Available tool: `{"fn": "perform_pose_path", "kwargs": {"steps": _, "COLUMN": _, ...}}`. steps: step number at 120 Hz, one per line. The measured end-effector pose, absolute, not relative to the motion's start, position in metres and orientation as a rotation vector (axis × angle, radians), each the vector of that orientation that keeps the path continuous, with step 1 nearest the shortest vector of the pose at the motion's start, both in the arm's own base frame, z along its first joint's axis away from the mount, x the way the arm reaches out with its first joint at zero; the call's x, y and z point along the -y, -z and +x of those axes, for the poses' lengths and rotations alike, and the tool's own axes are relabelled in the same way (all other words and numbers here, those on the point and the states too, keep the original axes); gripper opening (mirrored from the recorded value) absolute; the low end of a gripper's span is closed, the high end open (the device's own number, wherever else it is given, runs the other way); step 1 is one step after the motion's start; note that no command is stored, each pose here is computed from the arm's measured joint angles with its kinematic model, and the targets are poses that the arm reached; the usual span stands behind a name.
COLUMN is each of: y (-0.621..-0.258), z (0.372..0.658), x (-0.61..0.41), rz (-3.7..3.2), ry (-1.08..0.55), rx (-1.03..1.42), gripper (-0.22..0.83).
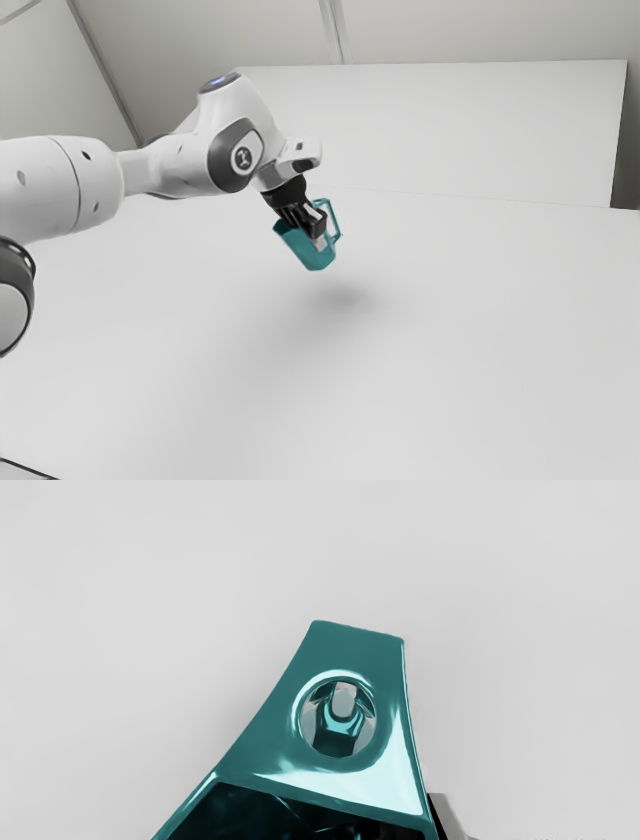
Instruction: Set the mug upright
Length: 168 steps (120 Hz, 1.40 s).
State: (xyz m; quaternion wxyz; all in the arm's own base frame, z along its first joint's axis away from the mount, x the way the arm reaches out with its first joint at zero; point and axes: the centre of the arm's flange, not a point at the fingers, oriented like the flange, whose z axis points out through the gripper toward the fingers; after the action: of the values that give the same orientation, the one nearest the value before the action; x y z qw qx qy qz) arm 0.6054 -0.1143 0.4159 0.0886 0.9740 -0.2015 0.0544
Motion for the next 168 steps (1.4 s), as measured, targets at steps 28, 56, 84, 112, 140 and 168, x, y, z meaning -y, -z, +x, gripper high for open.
{"fn": "perform_pose_path", "kwargs": {"steps": 28, "y": -0.414, "z": 0.615, "x": 0.063, "rz": 3.090, "ry": -0.178, "rx": 0.532, "gripper": -0.16}}
{"fn": "perform_pose_path", "kwargs": {"steps": 56, "y": -0.384, "z": 0.624, "x": 0.039, "rz": 3.167, "ry": -0.125, "rx": 0.425, "gripper": -0.16}}
{"fn": "perform_pose_path", "kwargs": {"steps": 84, "y": -0.345, "z": 0.630, "x": 0.028, "rz": 3.188, "ry": -0.048, "rx": 0.327, "gripper": -0.16}}
{"fn": "perform_pose_path", "kwargs": {"steps": 112, "y": -0.328, "z": 0.631, "x": 0.028, "rz": 3.192, "ry": -0.022, "rx": 0.266, "gripper": -0.16}}
{"fn": "perform_pose_path", "kwargs": {"steps": 140, "y": -0.326, "z": 0.631, "x": 0.028, "rz": 3.184, "ry": -0.022, "rx": 0.224, "gripper": 0.08}}
{"fn": "perform_pose_path", "kwargs": {"steps": 168, "y": -0.336, "z": 0.634, "x": 0.029, "rz": 3.184, "ry": -0.052, "rx": 0.226, "gripper": 0.44}}
